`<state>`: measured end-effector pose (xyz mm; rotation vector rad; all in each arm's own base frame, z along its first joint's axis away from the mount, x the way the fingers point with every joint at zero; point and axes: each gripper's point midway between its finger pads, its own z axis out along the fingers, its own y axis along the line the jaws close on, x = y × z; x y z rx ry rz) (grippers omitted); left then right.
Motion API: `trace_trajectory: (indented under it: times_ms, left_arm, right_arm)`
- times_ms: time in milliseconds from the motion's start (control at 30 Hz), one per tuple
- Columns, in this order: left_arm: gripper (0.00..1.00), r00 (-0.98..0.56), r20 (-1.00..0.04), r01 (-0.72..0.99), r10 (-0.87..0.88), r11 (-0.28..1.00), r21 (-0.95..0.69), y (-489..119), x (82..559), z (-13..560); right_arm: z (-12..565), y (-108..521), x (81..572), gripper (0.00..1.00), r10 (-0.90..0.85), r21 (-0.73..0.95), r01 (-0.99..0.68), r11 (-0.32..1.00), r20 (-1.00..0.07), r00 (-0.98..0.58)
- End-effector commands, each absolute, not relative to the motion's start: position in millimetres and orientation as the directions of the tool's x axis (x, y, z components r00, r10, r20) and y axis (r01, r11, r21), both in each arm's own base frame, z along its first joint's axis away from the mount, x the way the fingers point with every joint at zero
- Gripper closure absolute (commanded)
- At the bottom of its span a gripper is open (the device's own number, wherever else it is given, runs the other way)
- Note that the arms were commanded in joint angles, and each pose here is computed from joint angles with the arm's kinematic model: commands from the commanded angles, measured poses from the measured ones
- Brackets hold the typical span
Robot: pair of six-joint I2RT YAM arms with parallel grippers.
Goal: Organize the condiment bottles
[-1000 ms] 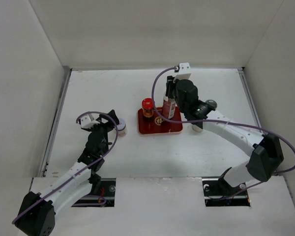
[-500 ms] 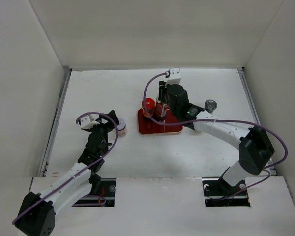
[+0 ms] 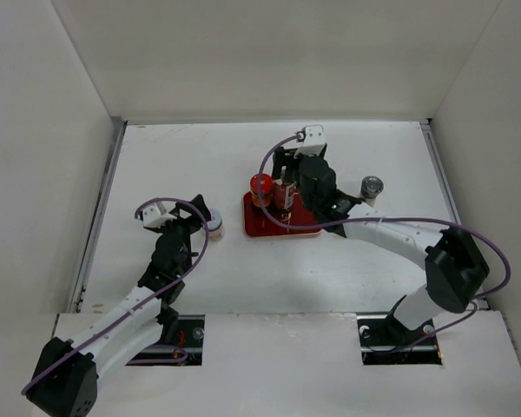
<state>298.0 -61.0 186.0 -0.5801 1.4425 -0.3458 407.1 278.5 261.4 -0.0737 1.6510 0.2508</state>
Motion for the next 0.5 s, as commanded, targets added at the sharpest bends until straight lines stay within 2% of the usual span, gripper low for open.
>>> trace_trajectory:
  times_ms: [0, 100, 200, 233, 333, 400, 433, 467]
  left_arm:
    - [0.2, 0.147, -0.799, -0.082, -0.584, 0.797, -0.598, -64, 298, 198]
    - [0.2, 0.155, -0.792, -0.069, -0.591, 0.793, -0.606, -65, 296, 202]
    - [0.2, 0.151, -0.795, -0.077, -0.587, 0.795, -0.601, -63, 297, 200]
    - [0.2, 0.148, -0.795, -0.072, -0.588, 0.796, -0.601, -65, 296, 200]
    - [0.2, 0.146, -0.793, -0.064, -0.591, 0.795, -0.604, -68, 296, 201]
    - [0.2, 0.137, -0.799, -0.069, -0.586, 0.799, -0.598, -69, 298, 198]
    - [0.2, 0.133, -0.8, -0.068, -0.585, 0.8, -0.596, -70, 298, 198]
    - [0.2, 0.129, -0.8, -0.064, -0.587, 0.8, -0.597, -72, 298, 198]
  right_arm:
    - [314, 263, 394, 0.17, 0.207, 0.201, -0.182, 0.963, -0.978, 0.014]
    - [323, 242, 378, 0.14, 0.236, 0.229, -0.16, 0.96, -0.971, 0.028]
    - [313, 206, 359, 0.15, 0.266, 0.264, -0.081, 0.961, -0.964, 0.024]
    - [307, 192, 353, 0.24, 0.268, 0.267, -0.045, 0.963, -0.963, 0.017]
    - [275, 151, 334, 0.65, 0.241, 0.237, 0.088, 0.967, -0.97, -0.031]
    - [251, 130, 323, 0.71, 0.21, 0.194, 0.169, 0.966, -0.974, -0.083]
    - [236, 121, 318, 0.69, 0.191, 0.164, 0.203, 0.965, -0.974, -0.12]
    - [223, 112, 314, 0.62, 0.175, 0.136, 0.228, 0.964, -0.972, -0.157]
